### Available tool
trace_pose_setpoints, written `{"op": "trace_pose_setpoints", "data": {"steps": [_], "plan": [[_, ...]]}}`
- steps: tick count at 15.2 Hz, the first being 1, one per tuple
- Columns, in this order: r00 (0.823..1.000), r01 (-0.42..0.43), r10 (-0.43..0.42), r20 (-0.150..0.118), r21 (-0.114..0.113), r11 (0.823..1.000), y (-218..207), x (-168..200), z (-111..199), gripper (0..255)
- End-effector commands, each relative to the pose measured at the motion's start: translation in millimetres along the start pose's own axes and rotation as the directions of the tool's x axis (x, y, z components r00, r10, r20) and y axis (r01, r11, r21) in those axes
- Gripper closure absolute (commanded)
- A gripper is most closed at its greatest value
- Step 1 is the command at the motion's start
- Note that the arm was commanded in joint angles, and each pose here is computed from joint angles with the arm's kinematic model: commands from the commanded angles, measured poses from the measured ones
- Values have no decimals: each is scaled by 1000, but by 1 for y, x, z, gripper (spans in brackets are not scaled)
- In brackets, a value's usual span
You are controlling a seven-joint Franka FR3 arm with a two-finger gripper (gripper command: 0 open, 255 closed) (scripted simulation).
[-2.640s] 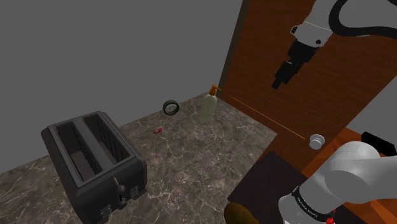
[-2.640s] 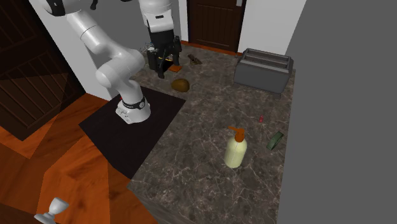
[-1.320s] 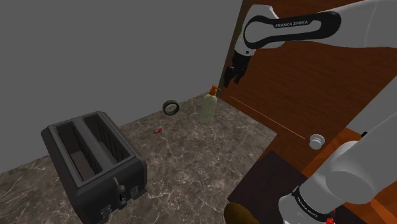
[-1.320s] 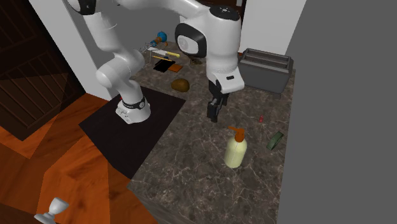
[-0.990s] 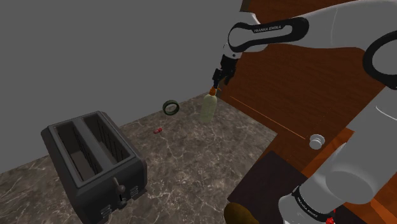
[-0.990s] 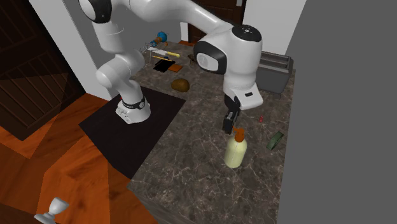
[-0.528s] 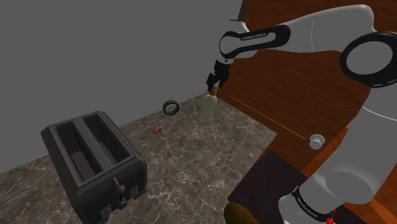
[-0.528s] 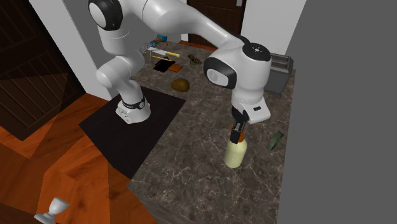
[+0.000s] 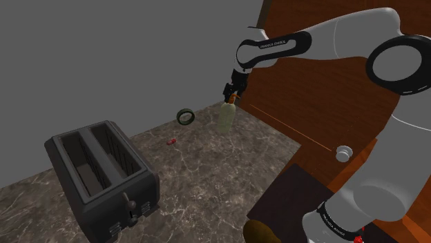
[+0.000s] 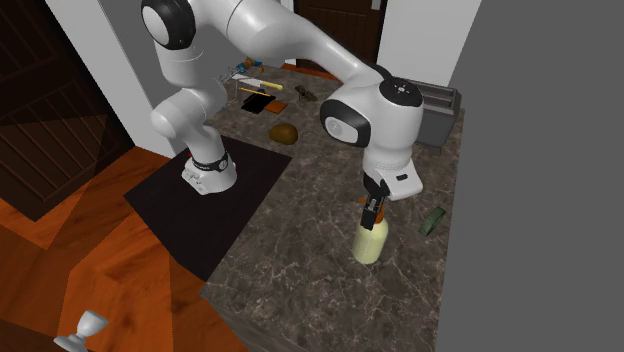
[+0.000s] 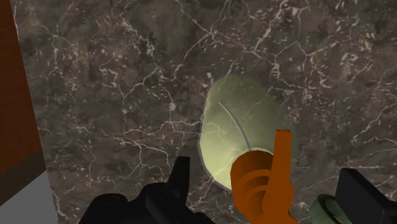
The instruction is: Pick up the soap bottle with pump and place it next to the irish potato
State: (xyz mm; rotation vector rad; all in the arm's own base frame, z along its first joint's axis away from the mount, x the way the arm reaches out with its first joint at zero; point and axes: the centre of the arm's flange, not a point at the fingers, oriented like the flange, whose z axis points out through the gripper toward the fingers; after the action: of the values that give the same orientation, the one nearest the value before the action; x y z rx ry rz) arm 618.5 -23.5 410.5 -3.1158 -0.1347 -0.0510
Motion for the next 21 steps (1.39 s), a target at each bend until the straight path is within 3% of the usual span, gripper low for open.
{"op": "trace_pose_setpoints", "data": {"steps": [1,2,3,12,21], "plan": [[1000,0,0,0,0,1000,0,0,0,0],[1000,0,0,0,0,1000,0,0,0,0],[1000,0,0,0,0,1000,0,0,0,255],[1000,0,0,0,0,1000,0,0,0,255],[1000,0,0,0,0,1000,-1,2,-47,255]]}}
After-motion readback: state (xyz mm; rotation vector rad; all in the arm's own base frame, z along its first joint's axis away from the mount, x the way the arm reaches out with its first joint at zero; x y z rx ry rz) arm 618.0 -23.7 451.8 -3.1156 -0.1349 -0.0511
